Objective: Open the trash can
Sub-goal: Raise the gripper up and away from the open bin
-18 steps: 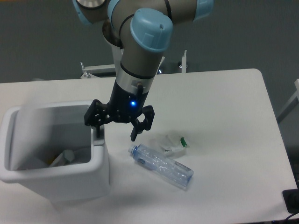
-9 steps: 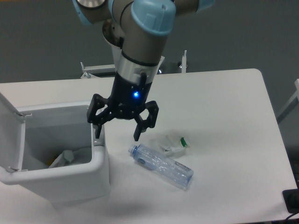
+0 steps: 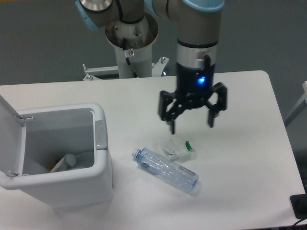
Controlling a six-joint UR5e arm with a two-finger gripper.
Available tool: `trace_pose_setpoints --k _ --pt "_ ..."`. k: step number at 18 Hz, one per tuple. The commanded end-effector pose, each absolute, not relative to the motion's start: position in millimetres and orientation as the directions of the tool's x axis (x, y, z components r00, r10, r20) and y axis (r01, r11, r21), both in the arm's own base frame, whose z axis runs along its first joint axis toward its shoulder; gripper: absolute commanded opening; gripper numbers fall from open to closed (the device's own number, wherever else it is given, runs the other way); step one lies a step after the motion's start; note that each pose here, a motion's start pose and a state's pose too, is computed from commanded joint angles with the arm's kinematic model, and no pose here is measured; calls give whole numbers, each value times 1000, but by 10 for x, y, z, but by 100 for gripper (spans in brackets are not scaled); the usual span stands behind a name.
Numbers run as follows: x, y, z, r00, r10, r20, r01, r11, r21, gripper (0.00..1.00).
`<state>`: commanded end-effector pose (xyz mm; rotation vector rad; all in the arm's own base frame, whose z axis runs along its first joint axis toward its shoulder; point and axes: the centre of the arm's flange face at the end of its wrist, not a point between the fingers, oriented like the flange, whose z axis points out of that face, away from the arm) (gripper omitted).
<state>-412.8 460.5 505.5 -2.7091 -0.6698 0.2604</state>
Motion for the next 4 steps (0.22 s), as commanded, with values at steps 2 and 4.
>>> trace_pose_setpoints --k 2,4 --pt "-4137 4572 5056 896 418 -153 352 -876 -329 100" --pt "-4145 4551 5073 898 396 -189 328 -892 -312 100"
